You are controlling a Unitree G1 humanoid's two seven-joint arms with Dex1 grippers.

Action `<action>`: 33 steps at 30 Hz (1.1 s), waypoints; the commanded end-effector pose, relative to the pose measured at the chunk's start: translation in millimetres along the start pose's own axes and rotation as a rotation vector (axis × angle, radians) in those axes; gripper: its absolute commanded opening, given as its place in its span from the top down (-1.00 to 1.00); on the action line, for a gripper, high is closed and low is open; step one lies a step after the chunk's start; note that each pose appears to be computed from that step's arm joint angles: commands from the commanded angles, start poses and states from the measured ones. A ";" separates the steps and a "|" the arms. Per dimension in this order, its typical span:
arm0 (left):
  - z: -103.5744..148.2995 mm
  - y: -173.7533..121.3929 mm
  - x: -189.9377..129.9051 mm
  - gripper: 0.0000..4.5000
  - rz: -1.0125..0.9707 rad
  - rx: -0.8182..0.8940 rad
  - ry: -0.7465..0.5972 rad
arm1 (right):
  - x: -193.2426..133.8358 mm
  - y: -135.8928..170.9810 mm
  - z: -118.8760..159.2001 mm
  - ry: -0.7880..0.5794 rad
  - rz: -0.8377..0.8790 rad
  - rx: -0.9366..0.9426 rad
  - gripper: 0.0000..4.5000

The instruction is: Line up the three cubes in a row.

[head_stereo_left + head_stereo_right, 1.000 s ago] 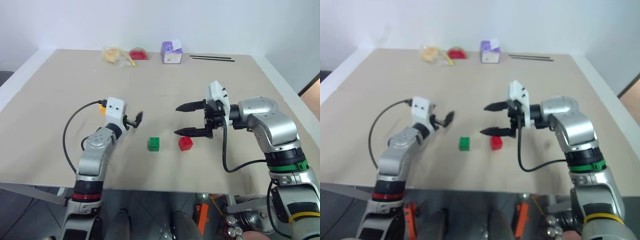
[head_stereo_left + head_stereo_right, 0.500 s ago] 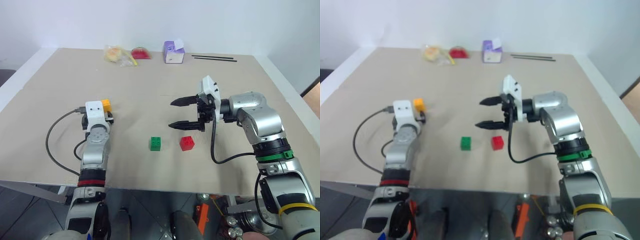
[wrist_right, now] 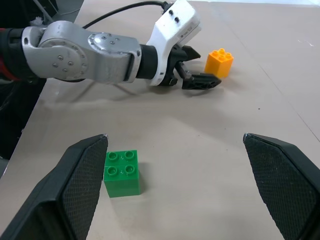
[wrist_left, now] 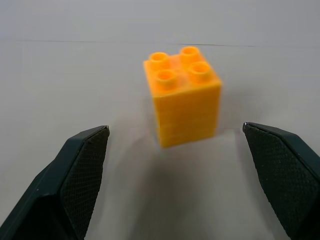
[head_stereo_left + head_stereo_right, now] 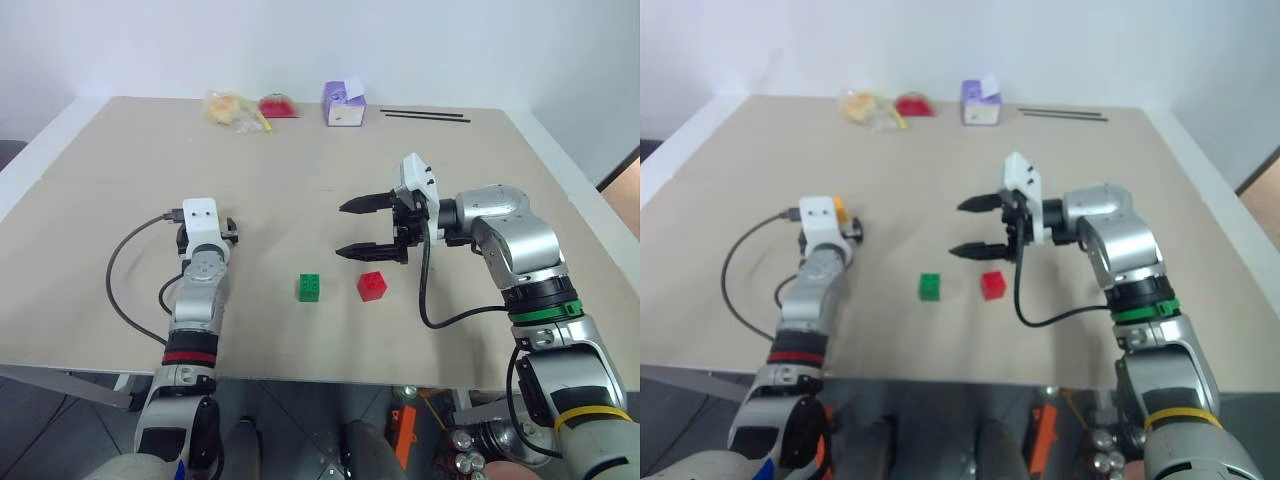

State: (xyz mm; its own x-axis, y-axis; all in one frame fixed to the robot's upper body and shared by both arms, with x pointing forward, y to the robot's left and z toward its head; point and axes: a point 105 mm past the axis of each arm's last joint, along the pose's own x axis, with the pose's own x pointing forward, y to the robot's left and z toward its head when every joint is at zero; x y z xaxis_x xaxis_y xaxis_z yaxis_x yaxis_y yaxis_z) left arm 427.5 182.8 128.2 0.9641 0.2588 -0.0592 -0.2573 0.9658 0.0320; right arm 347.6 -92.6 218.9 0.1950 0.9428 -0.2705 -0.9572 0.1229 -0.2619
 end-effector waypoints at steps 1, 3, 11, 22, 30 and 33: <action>21.1 -2.4 3.6 -0.97 0.000 -0.017 -0.070 | -2.9 -4.5 17.1 -0.024 -0.011 -0.060 -1.00; 22.4 -4.2 4.2 -0.97 -0.004 -0.023 -0.073 | -3.3 -5.1 17.6 -0.024 -0.013 -0.062 -1.00; 15.0 -8.7 2.9 -0.46 -0.007 -0.042 -0.052 | -3.3 -9.4 19.6 -0.033 -0.037 -0.062 -1.00; 14.0 -8.4 2.5 0.44 -0.004 -0.049 -0.045 | -3.0 -18.9 21.2 -0.058 -0.083 -0.026 -1.00; 11.8 -9.5 1.7 0.44 -0.004 -0.053 -0.036 | -3.2 -20.7 22.7 -0.066 -0.092 -0.014 -1.00; 14.8 -8.4 -0.3 0.44 -0.050 -0.070 -0.047 | -3.9 -19.2 23.3 -0.069 -0.082 -0.009 -1.00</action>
State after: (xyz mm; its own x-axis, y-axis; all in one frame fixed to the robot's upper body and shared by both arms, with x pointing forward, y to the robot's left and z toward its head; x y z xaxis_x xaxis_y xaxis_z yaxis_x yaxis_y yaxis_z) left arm 431.9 173.5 130.2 0.9685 0.2424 -0.0569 -0.2438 0.9697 -0.0179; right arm 362.4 -90.9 225.3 0.2577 0.9369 -0.2364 -0.9480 0.1978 -0.2495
